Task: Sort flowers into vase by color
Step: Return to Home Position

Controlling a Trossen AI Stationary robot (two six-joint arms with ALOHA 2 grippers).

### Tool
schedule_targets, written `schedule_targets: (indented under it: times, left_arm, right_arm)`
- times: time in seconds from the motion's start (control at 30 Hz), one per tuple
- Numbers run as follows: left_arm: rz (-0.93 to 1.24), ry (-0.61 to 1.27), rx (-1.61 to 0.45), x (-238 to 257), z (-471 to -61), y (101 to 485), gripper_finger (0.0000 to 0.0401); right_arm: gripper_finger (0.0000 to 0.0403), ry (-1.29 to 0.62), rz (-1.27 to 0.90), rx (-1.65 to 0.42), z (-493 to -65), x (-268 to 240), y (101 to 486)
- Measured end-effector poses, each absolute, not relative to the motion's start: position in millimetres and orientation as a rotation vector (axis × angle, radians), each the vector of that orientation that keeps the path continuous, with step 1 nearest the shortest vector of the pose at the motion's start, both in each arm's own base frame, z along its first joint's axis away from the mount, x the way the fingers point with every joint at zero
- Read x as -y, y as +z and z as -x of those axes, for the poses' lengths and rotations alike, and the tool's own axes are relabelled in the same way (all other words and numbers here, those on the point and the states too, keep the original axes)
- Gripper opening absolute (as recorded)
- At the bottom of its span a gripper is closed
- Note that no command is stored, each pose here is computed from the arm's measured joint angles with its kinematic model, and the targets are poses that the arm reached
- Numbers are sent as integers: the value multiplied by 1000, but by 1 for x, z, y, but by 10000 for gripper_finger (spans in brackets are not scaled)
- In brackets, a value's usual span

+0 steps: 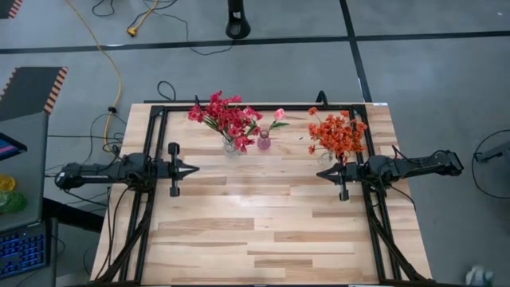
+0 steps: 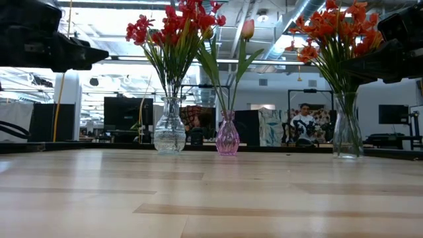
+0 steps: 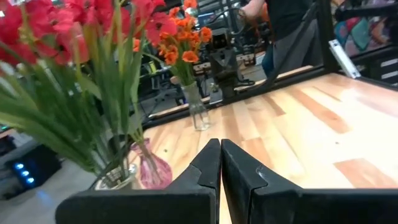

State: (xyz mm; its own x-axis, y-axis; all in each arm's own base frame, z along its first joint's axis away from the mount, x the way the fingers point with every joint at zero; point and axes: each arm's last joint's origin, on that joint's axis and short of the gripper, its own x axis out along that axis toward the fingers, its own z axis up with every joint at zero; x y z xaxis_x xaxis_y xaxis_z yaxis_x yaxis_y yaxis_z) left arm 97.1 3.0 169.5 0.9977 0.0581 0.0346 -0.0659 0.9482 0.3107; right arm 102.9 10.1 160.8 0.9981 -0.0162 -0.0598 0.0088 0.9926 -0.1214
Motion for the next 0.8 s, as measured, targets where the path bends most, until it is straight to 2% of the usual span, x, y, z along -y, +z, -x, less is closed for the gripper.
schedule_targets:
  times: [0.8]
  left_arm:
    - [-197,142,10,-13,-97,168,0]
  right_arm:
    - [35,-13,121,-61,-103,-10,161]
